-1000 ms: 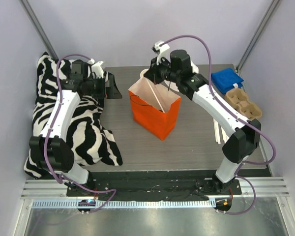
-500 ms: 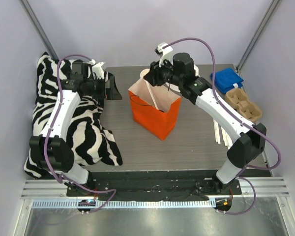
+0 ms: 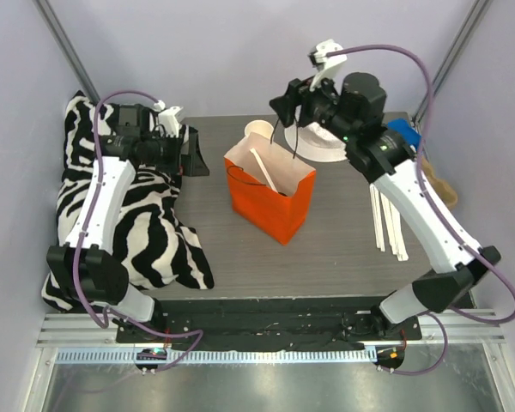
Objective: Pack the takeout coffee
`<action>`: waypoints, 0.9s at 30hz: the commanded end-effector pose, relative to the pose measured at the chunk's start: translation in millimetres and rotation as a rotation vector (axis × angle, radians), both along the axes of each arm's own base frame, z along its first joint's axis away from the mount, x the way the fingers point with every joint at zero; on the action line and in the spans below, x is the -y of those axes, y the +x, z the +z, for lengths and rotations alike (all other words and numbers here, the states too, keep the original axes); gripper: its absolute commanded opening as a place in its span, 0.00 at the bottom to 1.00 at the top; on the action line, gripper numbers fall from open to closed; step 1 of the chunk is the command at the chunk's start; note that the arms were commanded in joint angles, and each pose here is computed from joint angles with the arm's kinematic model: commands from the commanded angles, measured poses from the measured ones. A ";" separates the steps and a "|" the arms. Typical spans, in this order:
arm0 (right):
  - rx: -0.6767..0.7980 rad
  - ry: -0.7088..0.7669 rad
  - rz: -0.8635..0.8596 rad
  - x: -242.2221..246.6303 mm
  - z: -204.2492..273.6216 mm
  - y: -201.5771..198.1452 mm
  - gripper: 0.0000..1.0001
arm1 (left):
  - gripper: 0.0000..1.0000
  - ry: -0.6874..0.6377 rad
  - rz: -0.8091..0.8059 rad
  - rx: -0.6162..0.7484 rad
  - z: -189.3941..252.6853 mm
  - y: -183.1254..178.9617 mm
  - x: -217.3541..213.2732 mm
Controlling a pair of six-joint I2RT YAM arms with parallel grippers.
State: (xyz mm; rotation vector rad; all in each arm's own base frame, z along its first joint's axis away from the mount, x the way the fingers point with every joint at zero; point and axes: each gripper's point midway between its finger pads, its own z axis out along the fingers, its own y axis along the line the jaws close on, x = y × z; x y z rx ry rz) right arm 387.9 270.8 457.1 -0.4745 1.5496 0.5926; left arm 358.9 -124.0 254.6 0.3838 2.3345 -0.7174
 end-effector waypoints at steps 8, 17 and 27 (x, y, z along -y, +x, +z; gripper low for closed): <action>-0.153 -0.024 -0.342 151.1 -46.0 -53.6 0.84 | 1.00 0.126 -0.002 0.019 1.7 -76.0 -15.7; -0.309 -0.155 -0.443 204.9 -143.6 -118.8 0.90 | 1.00 0.363 -0.112 0.069 -50.8 -114.5 20.8; -0.343 -0.197 -0.489 228.6 -178.4 -157.0 0.96 | 1.00 0.451 0.019 0.103 -47.5 -99.0 -6.7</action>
